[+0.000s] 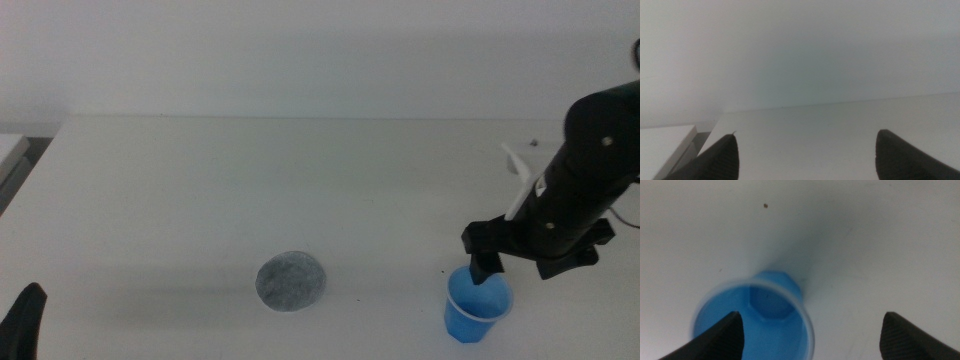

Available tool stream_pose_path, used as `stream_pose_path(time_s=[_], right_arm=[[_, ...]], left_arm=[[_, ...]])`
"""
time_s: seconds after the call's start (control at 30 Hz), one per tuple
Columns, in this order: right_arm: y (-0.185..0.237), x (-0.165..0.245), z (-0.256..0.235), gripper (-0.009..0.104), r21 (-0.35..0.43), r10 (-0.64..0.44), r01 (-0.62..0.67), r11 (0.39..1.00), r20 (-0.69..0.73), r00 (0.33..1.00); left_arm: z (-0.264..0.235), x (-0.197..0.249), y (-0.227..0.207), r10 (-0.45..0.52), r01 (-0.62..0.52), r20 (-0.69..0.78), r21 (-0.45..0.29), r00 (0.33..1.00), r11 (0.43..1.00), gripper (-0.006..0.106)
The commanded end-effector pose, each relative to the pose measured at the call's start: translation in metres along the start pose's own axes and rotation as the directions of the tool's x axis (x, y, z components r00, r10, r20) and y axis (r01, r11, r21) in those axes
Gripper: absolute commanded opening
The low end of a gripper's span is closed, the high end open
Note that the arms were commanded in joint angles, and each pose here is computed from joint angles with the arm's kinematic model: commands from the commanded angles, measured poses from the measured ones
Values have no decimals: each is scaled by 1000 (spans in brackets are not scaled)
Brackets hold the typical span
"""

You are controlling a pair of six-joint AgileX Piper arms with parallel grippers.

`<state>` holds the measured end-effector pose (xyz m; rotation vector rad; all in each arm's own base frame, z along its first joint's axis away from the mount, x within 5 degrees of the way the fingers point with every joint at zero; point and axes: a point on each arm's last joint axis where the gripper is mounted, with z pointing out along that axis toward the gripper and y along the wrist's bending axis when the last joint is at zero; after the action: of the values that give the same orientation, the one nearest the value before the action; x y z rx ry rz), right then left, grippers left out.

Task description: Place an empty cup on a cup mat.

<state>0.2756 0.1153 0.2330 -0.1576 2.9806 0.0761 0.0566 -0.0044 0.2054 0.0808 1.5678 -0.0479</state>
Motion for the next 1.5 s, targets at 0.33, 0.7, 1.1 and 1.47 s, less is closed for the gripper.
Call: stream_pose_path(time_s=[0.33,0.7,1.1,1.47], right_arm=[[-2,-11,39,-1,32,-23,25,999,-73,997],[97,-43,-9,-1,18,-195,195,981,-18,981],[194,-63,22,-1,-27,-346,346,938,17,938],[212,-62,38,-1,-57,-367,371,927,77,927]], left_arm=[[0,-1,0,-10,10,16,1,1000,1000,94],[0,-1,0,-10,10,16,1,1000,1000,94],[0,-1,0,-10,10,16,1,1000,1000,94],[0,-1,0,-10,10,16,1,1000,1000,94]])
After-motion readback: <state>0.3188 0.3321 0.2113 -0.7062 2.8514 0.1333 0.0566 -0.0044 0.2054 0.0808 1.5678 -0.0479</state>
